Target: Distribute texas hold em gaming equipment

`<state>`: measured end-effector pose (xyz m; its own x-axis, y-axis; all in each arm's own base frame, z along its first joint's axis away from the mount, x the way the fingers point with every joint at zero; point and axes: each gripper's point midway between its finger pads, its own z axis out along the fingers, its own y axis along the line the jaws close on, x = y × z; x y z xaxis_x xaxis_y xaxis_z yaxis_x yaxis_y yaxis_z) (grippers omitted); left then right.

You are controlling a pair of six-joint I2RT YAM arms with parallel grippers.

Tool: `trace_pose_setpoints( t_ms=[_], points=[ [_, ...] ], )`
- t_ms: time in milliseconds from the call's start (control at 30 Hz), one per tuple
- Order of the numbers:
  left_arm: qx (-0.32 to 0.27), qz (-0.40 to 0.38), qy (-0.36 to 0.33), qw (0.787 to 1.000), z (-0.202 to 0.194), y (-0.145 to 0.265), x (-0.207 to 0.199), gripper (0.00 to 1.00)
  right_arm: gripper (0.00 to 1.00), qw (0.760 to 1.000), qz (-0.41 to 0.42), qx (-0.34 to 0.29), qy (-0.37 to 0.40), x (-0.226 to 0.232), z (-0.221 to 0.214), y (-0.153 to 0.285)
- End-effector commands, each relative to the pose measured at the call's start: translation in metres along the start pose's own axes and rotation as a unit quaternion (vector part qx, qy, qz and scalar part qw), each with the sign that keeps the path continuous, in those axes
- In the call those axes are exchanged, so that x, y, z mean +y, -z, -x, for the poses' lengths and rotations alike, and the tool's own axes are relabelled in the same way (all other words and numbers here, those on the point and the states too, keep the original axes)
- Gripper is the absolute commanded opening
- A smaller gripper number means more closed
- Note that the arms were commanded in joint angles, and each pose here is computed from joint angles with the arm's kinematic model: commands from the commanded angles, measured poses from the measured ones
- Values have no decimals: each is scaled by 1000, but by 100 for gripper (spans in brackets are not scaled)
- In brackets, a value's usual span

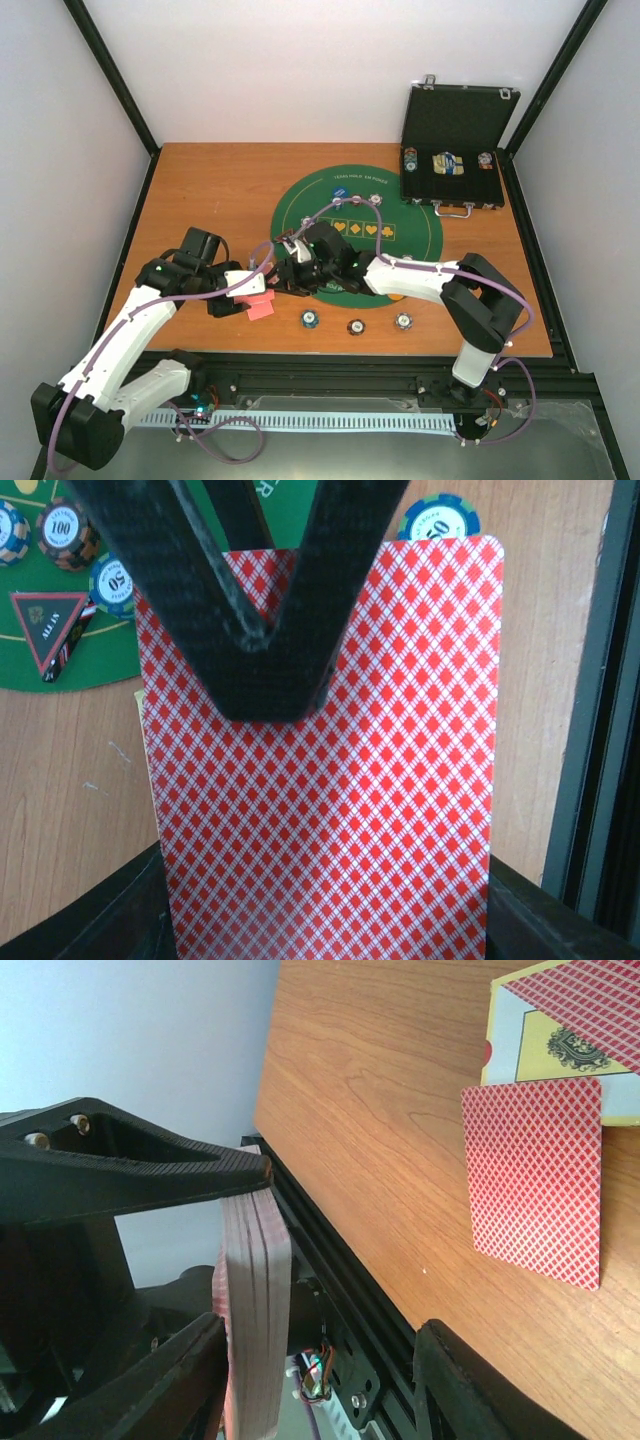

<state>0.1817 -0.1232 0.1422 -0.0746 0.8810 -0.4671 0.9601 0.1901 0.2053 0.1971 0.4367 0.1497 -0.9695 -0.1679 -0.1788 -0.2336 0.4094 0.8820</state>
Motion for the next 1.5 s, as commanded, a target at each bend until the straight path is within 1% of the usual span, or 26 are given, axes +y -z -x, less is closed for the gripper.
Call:
trace_pose_setpoints(
  t_ms=[0, 100, 333, 500, 600, 700, 800, 900, 933, 1033, 1100, 1167, 1200, 1333, 1467],
  points=[
    [10, 19, -24, 999, -2, -6, 10, 37, 52, 1000, 9, -1, 1, 10, 1, 12],
    [17, 21, -20, 999, -5, -9, 13, 36, 49, 1000, 7, 0, 3, 12, -1, 15],
    [14, 24, -18, 999, -4, -10, 15, 36, 34, 1000, 8, 2, -5, 10, -2, 14],
    [19, 25, -19, 999, -7, -10, 14, 36, 30, 1000, 14, 6, -6, 12, 1, 9],
    [21, 25, -20, 999, -8, -10, 13, 36, 24, 1000, 18, 5, -5, 15, 2, 8],
    [22, 27, -21, 999, -9, -11, 13, 36, 25, 1000, 21, 5, -8, 16, 2, 8],
    [19, 26, -19, 999, -7, -10, 14, 36, 39, 1000, 15, 11, -12, 11, 0, 4],
    [15, 27, -18, 999, -4, -8, 14, 36, 39, 1000, 15, 16, -16, 9, -1, 0],
    [15, 27, -18, 999, -4, -8, 14, 36, 38, 1000, 15, 18, -17, 8, -2, -2],
    [16, 28, -19, 999, -5, -7, 14, 36, 26, 1000, 18, 14, -17, 11, 1, -3],
    [20, 28, -20, 999, -7, -8, 14, 36, 17, 1000, 19, 12, -15, 13, 3, -4],
    [22, 30, -20, 999, -8, -8, 14, 36, 5, 1000, 22, 14, -14, 16, 3, -3],
    [23, 31, -20, 999, -8, -8, 15, 36, 3, 1000, 21, 14, -13, 16, 3, -2],
    [31, 35, -18, 999, -11, -10, 17, 36, 3, 1000, 17, 5, -13, 14, 9, 10],
    [52, 41, -14, 998, -20, -15, 20, 33, 3, 1000, 7, -19, -8, 7, 28, 40]
  ],
)
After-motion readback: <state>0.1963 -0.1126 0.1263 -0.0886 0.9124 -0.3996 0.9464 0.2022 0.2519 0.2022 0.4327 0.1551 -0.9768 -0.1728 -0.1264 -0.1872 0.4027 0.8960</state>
